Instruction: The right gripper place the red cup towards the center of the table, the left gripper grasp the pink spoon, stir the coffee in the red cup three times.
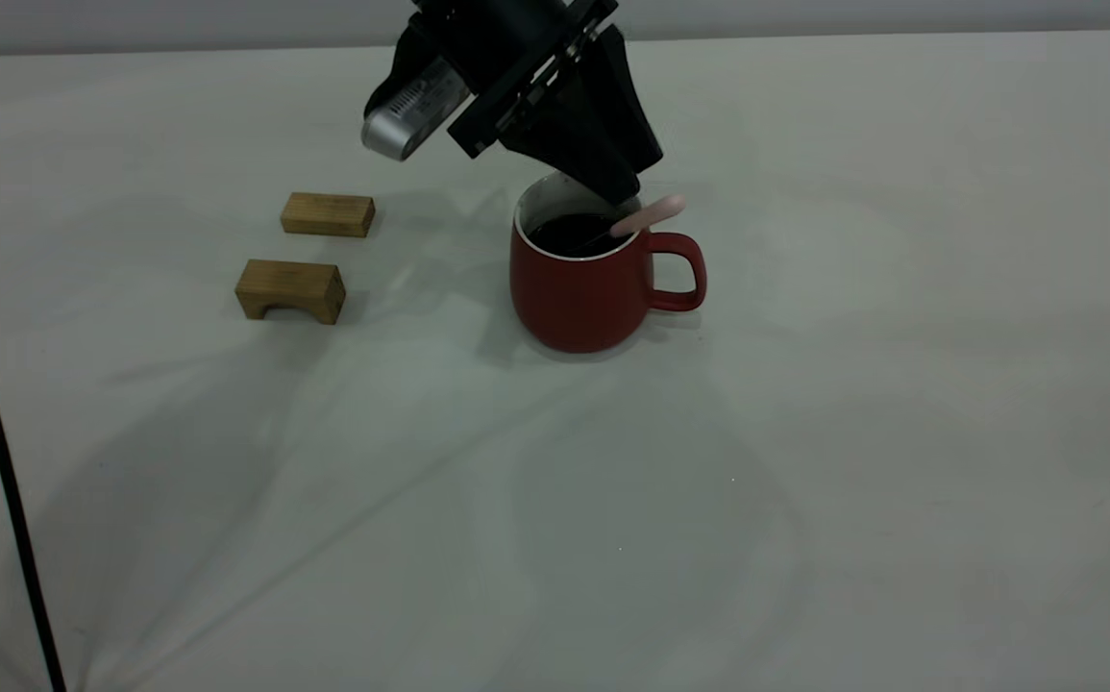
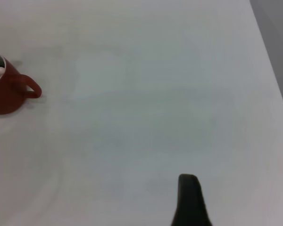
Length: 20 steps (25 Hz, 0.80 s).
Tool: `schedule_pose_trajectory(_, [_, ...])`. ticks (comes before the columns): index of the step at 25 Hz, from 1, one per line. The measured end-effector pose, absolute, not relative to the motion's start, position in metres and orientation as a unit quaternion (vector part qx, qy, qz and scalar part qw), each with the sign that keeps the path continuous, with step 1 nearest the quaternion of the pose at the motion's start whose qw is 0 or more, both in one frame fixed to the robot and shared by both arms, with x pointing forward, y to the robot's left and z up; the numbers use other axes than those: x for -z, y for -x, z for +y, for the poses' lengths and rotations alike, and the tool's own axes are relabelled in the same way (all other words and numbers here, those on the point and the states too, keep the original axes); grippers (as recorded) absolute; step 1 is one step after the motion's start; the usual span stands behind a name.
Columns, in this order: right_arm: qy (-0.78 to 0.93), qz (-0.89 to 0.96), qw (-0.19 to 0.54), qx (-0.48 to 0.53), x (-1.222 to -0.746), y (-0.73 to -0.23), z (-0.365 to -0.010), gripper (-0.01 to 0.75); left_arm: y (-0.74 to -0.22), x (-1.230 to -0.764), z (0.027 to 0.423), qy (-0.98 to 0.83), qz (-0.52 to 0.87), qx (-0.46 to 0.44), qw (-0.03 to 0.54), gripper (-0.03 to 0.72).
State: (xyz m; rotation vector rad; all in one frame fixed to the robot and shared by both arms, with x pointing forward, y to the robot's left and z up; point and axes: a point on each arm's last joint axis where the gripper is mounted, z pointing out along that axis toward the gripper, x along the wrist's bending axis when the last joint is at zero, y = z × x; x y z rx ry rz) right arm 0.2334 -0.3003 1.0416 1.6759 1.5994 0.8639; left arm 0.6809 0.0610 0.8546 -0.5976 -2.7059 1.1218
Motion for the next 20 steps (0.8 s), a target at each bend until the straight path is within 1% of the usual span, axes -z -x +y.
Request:
schedule_pose_trajectory(5, [-0.640,0.611,0.328,-0.330,-1.042,-0.233,-0.300,0.586,-0.693,-0.889,0.058,0.225,-0.902,-0.367,0.022,0.388])
schedule_pose_trajectory(8, [-0.640,0.611,0.328,-0.330,-1.042,-0.233,-0.300,0.585,-0.702,-0.918,0.059,0.239,-0.908,-0.344,-0.021,0.388])
schedule_pose_trajectory(10, [-0.640,0.611,0.328,-0.330,-1.042,-0.233,-0.300,0.585,-0.708,-0.943,0.063,0.263,-0.910,-0.313,-0.062,0.388])
schedule_pose_trajectory(13, [-0.640,0.611,0.328,-0.330,-1.042,-0.233,-0.300,0.585,-0.712,-0.984,0.072,0.329,-0.902,-0.245,-0.136,0.388])
schedule_pose_trajectory(16, [-0.640,0.611,0.328,-0.330,-1.042,-0.233,-0.300,0.585,-0.713,-1.023,0.087,0.451,-0.857,-0.138,-0.206,0.388])
schedule_pose_trajectory(17, [-0.640,0.611,0.328,-0.330,-1.042,-0.233,-0.300,0.585,-0.713,-1.035,0.094,0.493,-0.836,-0.094,-0.220,0.388])
schedule_pose_trajectory(20, [-0.640,0.611,0.328,-0.330,-1.042,-0.233,-0.300,0.585,-0.708,-1.069,0.110,0.624,-0.743,0.030,-0.240,0.388])
